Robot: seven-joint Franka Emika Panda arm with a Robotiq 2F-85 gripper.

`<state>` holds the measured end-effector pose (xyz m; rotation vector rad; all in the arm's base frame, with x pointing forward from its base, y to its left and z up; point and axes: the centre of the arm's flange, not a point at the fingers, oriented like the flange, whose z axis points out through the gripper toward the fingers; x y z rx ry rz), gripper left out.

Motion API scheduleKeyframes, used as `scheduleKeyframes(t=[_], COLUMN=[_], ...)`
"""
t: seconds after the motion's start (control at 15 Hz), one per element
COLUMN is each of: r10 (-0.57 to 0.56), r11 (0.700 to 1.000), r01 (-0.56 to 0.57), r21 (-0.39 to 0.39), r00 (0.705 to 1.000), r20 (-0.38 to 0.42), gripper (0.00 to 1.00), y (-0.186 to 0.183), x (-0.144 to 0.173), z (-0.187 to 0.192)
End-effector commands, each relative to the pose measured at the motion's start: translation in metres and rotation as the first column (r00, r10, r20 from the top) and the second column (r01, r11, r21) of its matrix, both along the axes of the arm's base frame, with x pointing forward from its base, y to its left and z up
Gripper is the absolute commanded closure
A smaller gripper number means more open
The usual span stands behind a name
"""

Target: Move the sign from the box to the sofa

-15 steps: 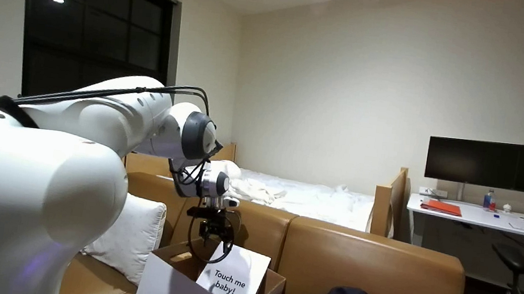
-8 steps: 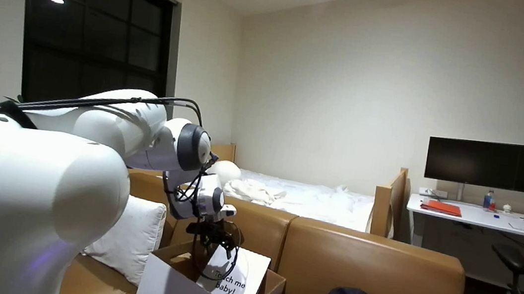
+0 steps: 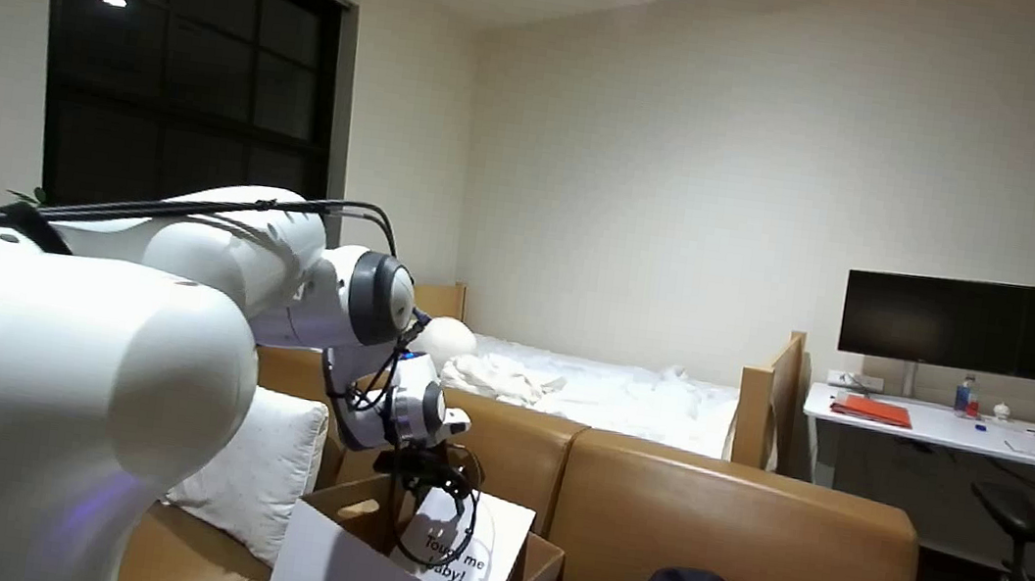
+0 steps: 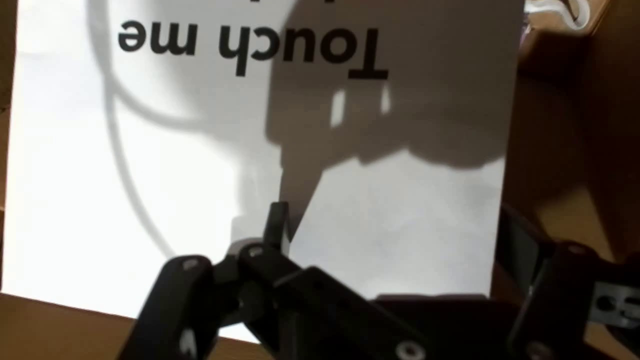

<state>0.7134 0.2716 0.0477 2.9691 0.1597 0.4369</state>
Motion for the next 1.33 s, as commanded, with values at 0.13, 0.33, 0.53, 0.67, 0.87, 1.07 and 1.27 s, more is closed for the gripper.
scheduleKeyframes(t=[0.13,0.33,0.53,0.67,0.87,1.07,1.27], r10=[-0.043,-0.111,-0.191,-0.236,-0.249,-0.250,-0.238], r11=[0.991,0.971,0.950,0.941,0.950,0.962,0.965], r01=[0.060,0.146,0.232,0.264,0.256,0.256,0.251], r21=[-0.122,-0.187,-0.211,-0.211,-0.179,-0.095,-0.078], r00=[0.989,0.976,0.961,0.960,0.967,0.965,0.960], r20=[0.142,0.186,0.199,0.148,0.060,0.074,0.147], gripper=[0.00,0.00,0.00,0.00,0.00,0.00,0.00], y=[-0.017,-0.024,-0.025,-0.021,-0.008,0.006,0.005], x=[-0.001,-0.003,-0.017,-0.023,-0.029,-0.027,-0.014], z=[0.013,0.029,0.035,0.029,0.008,-0.007,-0.014])
